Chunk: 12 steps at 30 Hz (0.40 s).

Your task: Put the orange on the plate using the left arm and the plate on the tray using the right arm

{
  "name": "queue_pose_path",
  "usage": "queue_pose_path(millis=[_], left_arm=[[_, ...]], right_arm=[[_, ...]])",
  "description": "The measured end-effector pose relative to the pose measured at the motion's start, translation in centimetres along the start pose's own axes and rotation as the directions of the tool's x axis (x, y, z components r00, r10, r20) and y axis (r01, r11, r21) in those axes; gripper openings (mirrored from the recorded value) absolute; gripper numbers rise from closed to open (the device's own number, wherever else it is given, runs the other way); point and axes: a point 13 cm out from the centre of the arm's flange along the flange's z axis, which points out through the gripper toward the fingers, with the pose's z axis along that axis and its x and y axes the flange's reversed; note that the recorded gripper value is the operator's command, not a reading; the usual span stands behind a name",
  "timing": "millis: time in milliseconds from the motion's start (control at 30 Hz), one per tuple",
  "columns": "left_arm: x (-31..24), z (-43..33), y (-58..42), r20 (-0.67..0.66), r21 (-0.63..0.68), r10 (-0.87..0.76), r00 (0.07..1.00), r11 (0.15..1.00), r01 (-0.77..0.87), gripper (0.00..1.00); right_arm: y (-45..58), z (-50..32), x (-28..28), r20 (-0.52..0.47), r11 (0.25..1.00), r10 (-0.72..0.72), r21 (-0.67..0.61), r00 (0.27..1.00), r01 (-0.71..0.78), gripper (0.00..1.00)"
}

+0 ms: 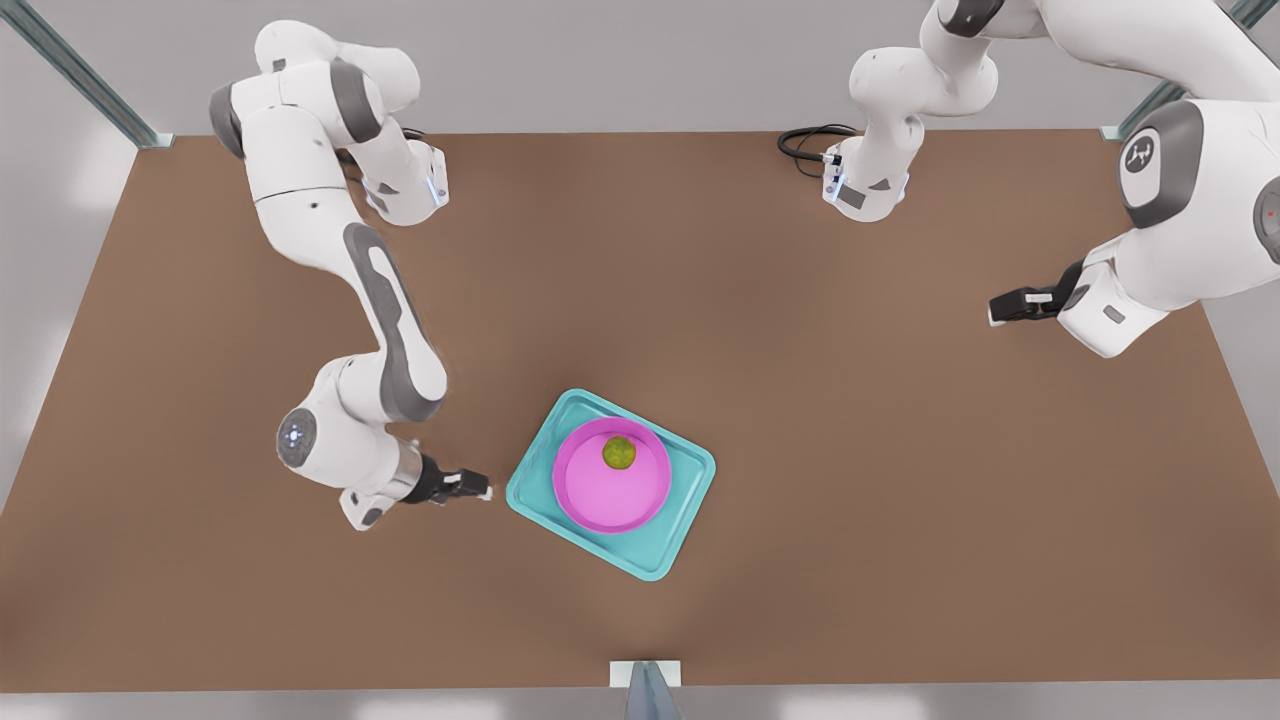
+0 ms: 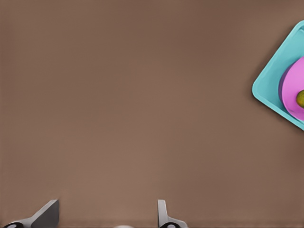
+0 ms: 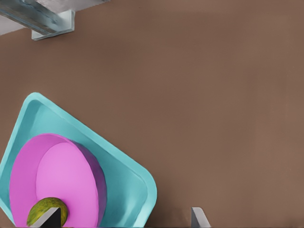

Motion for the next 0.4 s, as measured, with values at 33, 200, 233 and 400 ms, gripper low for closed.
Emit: queue_pose_path(millis=[33, 200, 233, 400], left_arm=[[0.1, 0.0, 0.1, -0.003, 0.000, -0.002, 1.000, 1.000, 0.002, 1.00], [0.6, -0.3, 0.2, -0.008, -0.001, -0.004, 1.000, 1.000, 0.004, 1.00], [0.6, -0.3, 0.2, -0.008, -0.001, -0.004, 1.000, 1.000, 0.004, 1.00], [0.7, -0.2, 0.1, -0.013, -0.002, -0.007, 1.000, 1.000, 0.007, 1.00]], right_arm=[[-3.4, -5.1, -2.0, 0.009, 0.993, -0.060, 0.105, 0.998, 0.059, 1.00], [-7.8, -34.5, 3.3, -0.003, 0.879, -0.166, 0.453, 0.986, 0.149, 1.00], [-8.4, -37.4, 6.6, -0.031, 0.868, -0.149, 0.474, 0.988, 0.146, 1.00], [-10.5, -39.3, 14.6, -0.184, 0.849, -0.094, 0.499, 0.978, 0.175, 1.00]])
